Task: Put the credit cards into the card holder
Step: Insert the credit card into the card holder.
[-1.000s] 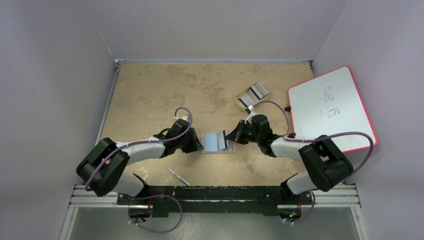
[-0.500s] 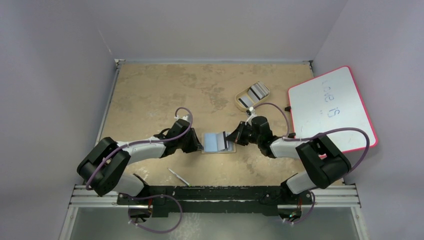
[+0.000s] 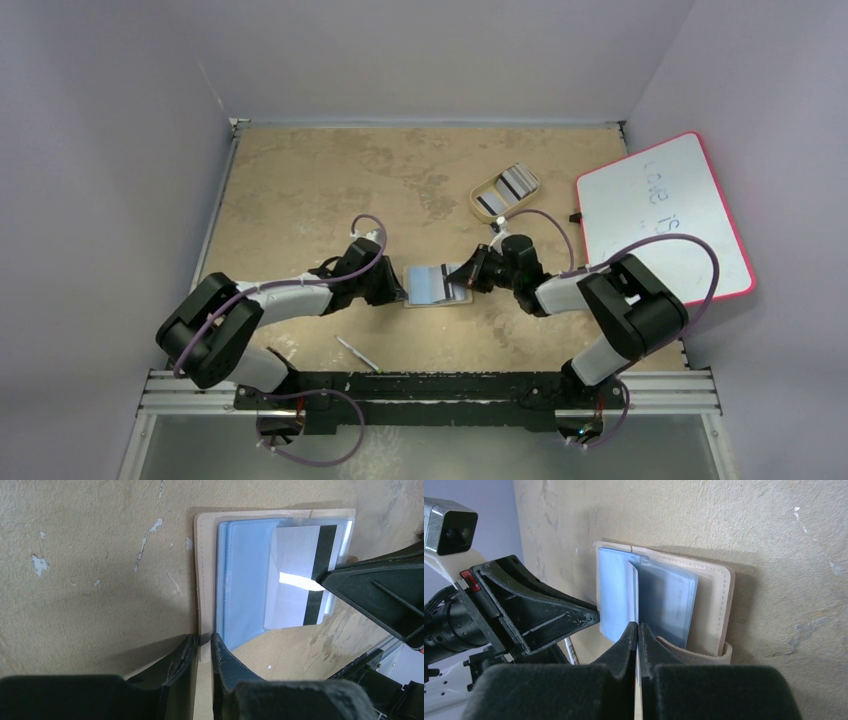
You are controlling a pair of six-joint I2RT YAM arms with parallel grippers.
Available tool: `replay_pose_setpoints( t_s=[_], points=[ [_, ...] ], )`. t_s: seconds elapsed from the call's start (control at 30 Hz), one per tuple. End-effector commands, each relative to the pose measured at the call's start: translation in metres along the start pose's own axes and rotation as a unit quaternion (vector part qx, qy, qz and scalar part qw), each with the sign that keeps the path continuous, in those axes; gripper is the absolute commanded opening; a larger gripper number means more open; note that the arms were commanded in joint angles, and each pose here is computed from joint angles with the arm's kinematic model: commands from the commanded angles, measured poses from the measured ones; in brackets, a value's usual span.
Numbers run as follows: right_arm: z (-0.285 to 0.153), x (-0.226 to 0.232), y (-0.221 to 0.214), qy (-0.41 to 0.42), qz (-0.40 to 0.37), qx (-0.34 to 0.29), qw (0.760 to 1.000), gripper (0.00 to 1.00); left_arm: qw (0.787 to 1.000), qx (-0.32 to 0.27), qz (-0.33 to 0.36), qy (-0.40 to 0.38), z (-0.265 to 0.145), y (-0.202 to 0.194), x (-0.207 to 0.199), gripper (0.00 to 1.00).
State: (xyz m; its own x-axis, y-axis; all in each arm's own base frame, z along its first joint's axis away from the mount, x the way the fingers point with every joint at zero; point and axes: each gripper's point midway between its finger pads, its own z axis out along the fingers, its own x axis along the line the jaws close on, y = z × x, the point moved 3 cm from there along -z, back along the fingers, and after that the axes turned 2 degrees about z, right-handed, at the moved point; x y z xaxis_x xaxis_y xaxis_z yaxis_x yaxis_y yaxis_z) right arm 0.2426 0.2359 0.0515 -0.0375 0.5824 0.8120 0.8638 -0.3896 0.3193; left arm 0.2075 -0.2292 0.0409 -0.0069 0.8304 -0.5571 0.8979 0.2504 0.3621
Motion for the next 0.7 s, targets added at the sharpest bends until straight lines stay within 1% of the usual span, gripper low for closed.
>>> replay_pose_setpoints(
  t_s=[0.0,0.1,0.2,0.33,0.47,0.57,0.67],
  points=[
    [0.000,0.009,-0.003,0.031,-0.001,0.006,1.000,0.00,1.000,-0.001,0.004,-0.007,0.004,0.001,-0.004,0.14],
    [-0.001,0.011,-0.001,0.033,0.000,0.002,0.999,0.00,1.000,0.004,-0.003,-0.026,0.003,0.003,-0.014,0.14],
    [-0.003,0.012,0.001,0.026,0.003,-0.010,1.000,0.00,1.000,-0.004,-0.005,-0.030,0.000,0.006,-0.018,0.14],
    [0.001,0.009,-0.001,0.011,0.009,-0.002,1.000,0.04,0.999,-0.002,-0.017,-0.035,-0.003,0.005,-0.020,0.14],
    [0.000,0.001,-0.004,-0.009,0.011,-0.008,1.000,0.13,0.999,-0.020,-0.022,-0.032,-0.004,0.005,-0.013,0.15],
    [0.001,-0.008,-0.009,-0.031,0.007,-0.001,0.999,0.14,0.999,-0.009,-0.023,-0.031,-0.001,0.000,-0.011,0.15],
    [0.002,-0.007,-0.011,-0.050,-0.005,-0.002,0.999,0.14,0.999,-0.012,-0.029,-0.039,-0.003,0.000,-0.013,0.15]
  ],
)
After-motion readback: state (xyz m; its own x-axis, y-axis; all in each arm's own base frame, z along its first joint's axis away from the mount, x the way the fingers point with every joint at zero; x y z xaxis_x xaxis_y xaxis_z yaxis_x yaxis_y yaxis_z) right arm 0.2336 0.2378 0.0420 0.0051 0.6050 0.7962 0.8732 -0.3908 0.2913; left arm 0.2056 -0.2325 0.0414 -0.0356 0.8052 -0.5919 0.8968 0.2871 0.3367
